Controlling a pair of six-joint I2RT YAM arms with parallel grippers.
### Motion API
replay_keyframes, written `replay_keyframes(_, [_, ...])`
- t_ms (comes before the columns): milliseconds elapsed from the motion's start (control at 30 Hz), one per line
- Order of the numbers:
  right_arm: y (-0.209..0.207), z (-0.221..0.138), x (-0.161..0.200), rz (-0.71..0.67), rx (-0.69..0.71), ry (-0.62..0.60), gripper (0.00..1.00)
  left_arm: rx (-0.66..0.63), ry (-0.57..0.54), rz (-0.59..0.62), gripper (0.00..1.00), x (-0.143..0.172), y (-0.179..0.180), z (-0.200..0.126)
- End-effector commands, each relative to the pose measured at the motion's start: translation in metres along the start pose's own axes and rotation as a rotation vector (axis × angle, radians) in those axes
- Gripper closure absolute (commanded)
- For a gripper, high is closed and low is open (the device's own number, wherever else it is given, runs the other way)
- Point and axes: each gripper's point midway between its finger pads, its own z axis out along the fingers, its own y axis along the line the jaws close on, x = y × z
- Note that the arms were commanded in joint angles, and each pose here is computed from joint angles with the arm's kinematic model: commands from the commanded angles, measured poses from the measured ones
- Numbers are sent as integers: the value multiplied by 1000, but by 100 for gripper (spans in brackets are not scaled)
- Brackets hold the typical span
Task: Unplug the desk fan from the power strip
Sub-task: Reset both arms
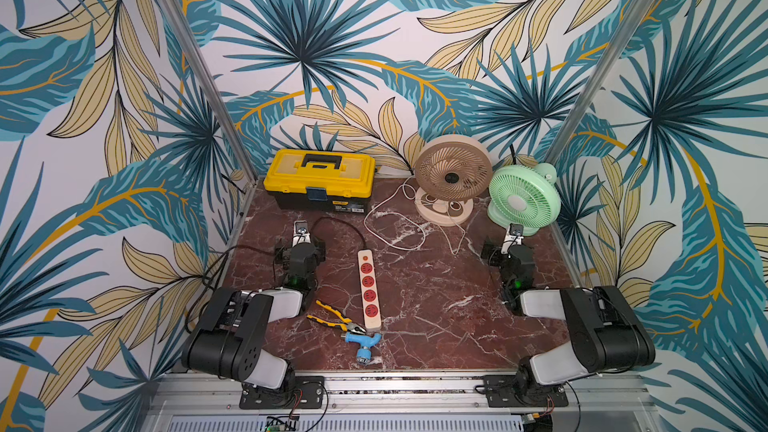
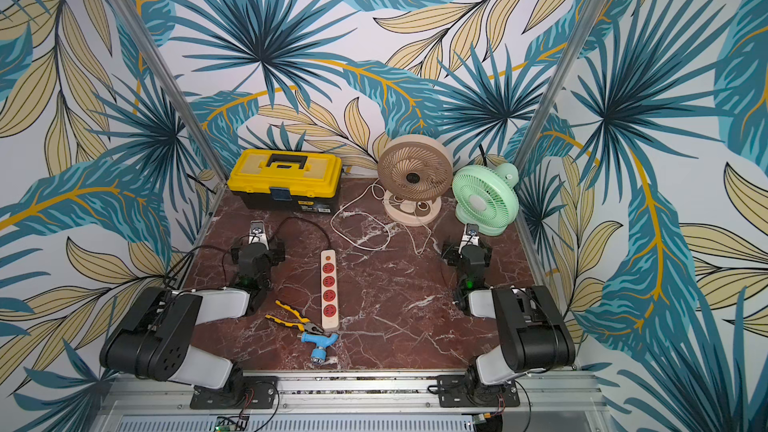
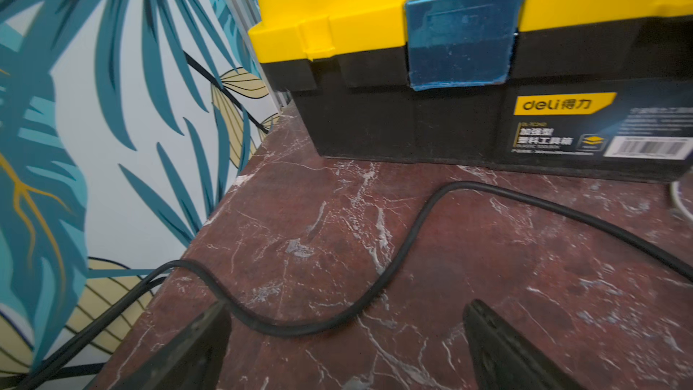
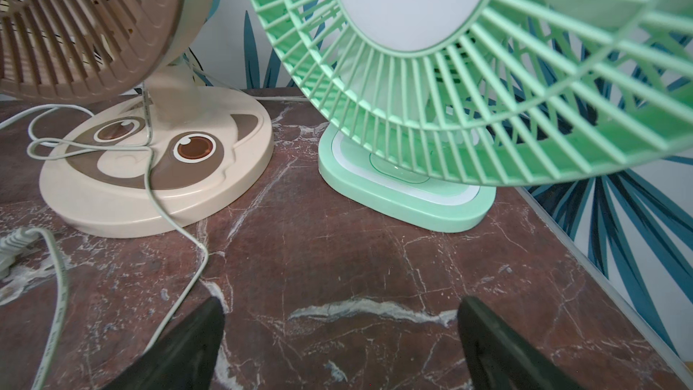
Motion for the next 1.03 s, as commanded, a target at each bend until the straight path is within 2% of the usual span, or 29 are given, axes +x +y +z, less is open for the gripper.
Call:
replay_keyframes(0, [-7,-2,-4,29,28,-22,0,89,-121,-28,0,-11,-9,3])
replay_keyframes(100, [-5,-2,-4,25,21,-18,0,97,-49,-24,0,-6,-9,4])
replay_keyframes(167, [-5,-2,-4,25,21,-17,1,84,-96,-33,0,-9,-7,3])
replay_keyframes(267, [-5,-2,-3,24,21,-17,0,89,-49,-23,0,-4,-8,4])
replay_keyframes(1000, [9,0,-4,-22,-23,-4,1,111,-45,-29,0,-5,-9,6])
